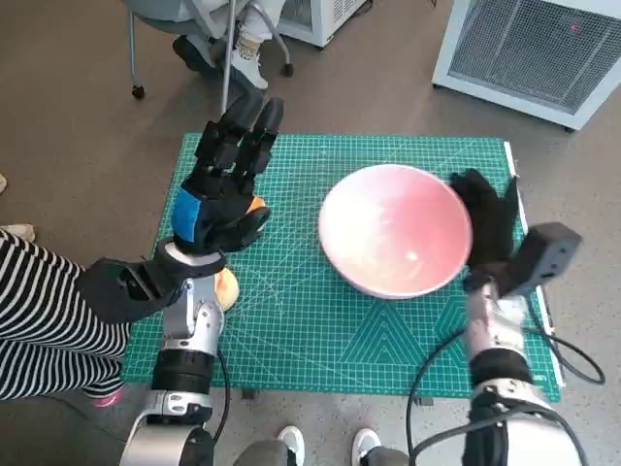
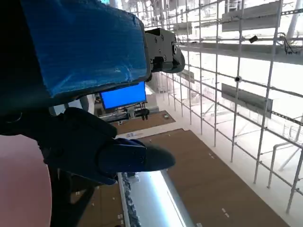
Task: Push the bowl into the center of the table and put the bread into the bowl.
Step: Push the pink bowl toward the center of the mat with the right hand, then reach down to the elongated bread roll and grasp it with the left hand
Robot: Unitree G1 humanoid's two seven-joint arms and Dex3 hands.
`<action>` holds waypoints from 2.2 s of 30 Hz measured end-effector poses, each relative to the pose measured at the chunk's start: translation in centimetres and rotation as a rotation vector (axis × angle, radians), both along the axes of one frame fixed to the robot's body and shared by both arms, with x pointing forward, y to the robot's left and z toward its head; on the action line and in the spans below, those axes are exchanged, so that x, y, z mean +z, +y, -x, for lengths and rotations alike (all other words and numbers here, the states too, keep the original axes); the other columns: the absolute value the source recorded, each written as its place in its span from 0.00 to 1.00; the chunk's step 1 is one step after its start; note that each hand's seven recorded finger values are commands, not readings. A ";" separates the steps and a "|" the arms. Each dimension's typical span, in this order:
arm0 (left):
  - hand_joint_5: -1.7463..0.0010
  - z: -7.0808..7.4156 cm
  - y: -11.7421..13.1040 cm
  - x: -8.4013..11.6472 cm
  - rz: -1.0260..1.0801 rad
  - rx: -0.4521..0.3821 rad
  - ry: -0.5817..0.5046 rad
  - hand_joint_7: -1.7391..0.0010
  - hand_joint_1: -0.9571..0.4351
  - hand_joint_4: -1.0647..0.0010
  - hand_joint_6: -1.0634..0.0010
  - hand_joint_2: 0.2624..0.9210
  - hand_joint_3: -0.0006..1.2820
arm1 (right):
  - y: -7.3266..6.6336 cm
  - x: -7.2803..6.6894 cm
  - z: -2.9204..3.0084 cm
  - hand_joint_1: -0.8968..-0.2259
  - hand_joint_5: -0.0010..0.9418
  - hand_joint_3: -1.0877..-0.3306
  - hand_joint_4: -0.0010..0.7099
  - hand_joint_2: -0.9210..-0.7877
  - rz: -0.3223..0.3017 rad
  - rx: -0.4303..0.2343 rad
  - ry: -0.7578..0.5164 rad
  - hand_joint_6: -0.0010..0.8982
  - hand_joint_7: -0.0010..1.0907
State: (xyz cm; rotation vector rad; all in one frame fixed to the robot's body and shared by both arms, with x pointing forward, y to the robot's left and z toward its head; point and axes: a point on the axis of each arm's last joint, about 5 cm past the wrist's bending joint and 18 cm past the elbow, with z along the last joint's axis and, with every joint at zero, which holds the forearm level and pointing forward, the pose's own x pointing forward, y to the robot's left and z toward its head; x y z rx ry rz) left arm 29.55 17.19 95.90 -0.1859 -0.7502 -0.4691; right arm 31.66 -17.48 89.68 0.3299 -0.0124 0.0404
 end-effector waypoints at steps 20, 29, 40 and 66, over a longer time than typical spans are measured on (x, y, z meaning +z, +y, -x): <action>1.00 0.1 0.4 -0.1 -0.001 0.008 0.007 0.82 0.29 0.93 0.94 1.00 0.23 | 2.9 0.7 -0.77 0.48 0.00 0.24 0.04 0.00 -0.110 0.136 -0.022 0.04 0.16; 1.00 0.2 0.4 -0.2 0.001 0.010 0.013 0.83 0.30 0.93 0.93 1.00 0.22 | 1.9 2.6 -1.25 0.49 0.01 0.24 0.07 0.00 0.050 0.083 -0.168 0.07 0.16; 1.00 0.2 0.3 -0.2 0.001 0.016 0.016 0.83 0.30 0.92 0.92 1.00 0.22 | -0.3 6.2 -0.82 0.37 0.02 0.37 0.12 0.00 0.187 -0.005 -0.570 0.13 0.18; 1.00 -2.6 7.9 7.2 -0.909 0.406 -0.007 0.94 0.30 0.92 0.87 0.80 0.00 | 0.6 10.4 4.31 0.27 0.02 0.54 0.18 0.00 0.303 0.152 -1.046 0.17 0.26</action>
